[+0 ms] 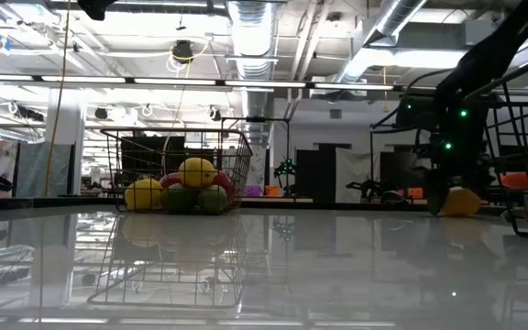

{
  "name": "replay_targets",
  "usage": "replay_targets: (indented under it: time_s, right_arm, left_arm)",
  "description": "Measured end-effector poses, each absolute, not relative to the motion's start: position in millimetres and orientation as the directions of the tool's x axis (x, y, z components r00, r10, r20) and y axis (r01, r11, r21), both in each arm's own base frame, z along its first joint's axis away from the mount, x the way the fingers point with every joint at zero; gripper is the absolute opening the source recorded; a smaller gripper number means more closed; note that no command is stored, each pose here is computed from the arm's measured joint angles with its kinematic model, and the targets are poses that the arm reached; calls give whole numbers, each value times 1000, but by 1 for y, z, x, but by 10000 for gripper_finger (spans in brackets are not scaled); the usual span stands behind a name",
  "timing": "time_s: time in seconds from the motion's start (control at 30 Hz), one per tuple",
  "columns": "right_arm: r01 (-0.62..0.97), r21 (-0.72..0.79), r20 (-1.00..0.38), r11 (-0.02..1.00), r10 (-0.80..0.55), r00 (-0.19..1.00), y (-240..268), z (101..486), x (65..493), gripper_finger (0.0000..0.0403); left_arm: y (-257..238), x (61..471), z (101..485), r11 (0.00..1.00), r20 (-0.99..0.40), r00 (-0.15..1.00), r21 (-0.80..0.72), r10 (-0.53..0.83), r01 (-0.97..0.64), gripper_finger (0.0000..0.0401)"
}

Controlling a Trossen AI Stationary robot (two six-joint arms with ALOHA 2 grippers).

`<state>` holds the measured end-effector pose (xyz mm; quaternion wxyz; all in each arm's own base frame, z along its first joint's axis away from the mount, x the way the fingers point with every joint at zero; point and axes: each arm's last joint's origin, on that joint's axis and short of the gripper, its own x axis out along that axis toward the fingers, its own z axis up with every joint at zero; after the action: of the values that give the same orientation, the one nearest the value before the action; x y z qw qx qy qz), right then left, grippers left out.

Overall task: Sort produce into baskets
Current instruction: Put the lemon into the left wire basket

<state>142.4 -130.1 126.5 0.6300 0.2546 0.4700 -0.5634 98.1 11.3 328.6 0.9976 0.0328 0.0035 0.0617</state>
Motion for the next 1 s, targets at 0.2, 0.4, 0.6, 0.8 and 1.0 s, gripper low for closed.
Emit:
replay_targets:
  time_s: [0.2, 0.4, 0.6, 0.8, 1.0]
  right_arm:
    - [940, -216, -894, 264, -440, -82, -128, 134, 148, 276]
    - [919, -64, -949, 389, -308, 64, -121, 153, 170, 264]
    - [831, 183, -941, 525, -150, 302, -93, 173, 208, 271]
    - [655, 366, -810, 661, -120, 574, -51, 200, 251, 274]
    - [501, 447, -566, 742, -199, 800, -22, 227, 279, 276]
  left_arm:
    - [11, 98, 329, 990, -3, 992, 66, 127, -127, 279]
    - [12, 96, 329, 988, 4, 990, 66, 138, -138, 279]
    - [10, 86, 333, 988, 36, 990, 65, 137, -140, 279]
    - [9, 83, 334, 992, 45, 992, 45, 115, -117, 279]
    - [10, 84, 333, 992, 40, 993, 40, 115, -117, 279]
